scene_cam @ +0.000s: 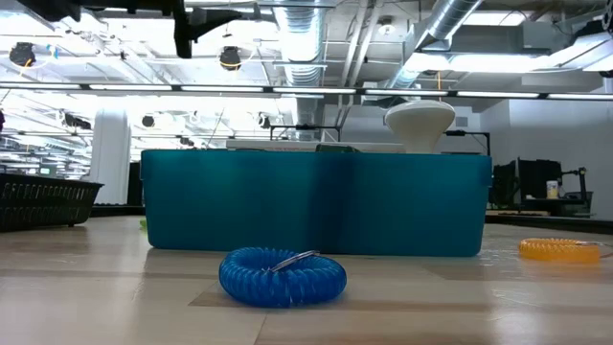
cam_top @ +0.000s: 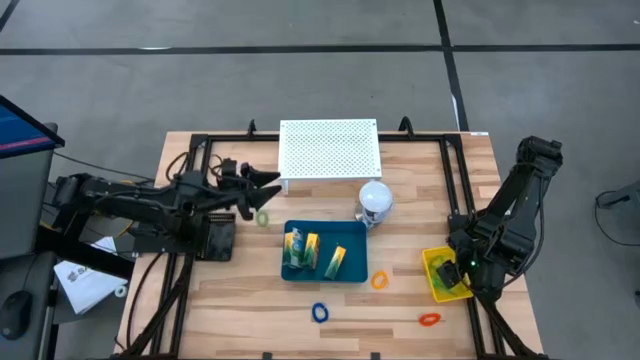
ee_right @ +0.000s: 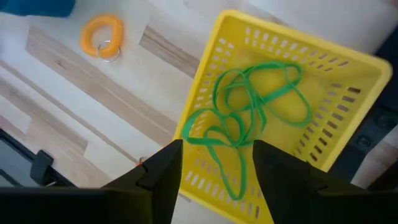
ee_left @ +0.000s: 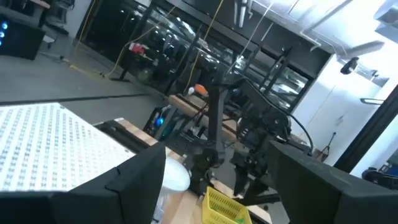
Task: Pick & Place Office Desk Supplies
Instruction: Put the orange spring keychain into the black bin
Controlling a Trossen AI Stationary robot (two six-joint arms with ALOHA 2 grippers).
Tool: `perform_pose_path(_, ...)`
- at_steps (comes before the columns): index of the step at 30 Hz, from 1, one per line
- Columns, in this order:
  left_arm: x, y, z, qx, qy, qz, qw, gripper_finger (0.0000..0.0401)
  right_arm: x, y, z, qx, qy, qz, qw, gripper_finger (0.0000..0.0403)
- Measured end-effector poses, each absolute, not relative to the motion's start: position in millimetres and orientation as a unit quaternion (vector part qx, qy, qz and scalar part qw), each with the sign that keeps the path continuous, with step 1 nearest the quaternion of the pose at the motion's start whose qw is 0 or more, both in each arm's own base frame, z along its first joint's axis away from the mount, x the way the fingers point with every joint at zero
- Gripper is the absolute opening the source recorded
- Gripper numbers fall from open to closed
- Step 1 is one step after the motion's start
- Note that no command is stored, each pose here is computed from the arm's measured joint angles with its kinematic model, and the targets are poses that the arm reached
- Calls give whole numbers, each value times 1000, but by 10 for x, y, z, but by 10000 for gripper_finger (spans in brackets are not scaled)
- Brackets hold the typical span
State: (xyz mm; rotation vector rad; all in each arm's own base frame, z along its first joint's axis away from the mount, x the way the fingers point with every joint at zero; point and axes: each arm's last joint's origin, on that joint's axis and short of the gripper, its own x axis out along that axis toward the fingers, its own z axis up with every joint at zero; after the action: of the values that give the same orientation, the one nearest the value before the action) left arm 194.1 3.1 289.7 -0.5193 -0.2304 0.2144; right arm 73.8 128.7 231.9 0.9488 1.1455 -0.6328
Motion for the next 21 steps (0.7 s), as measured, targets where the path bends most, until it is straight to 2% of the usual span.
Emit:
perform_pose_path(4,1952,98,2924,-250,-97,95,959,273,769,1345,2334,448,509,-258,689,191)
perform_pose_path(11,1954,103,2916,-250,-92,93,959,273,988,1681,2321,502,493,-156,693,191)
perform_pose_path(18,1958,94,2895,-252,-81,93,960,273,1232,2022,2053,522,522,-141,660,191)
perform_pose_path(21,1958,92,2889,-253,-78,91,960,273,1312,2079,1888,505,540,-167,652,191)
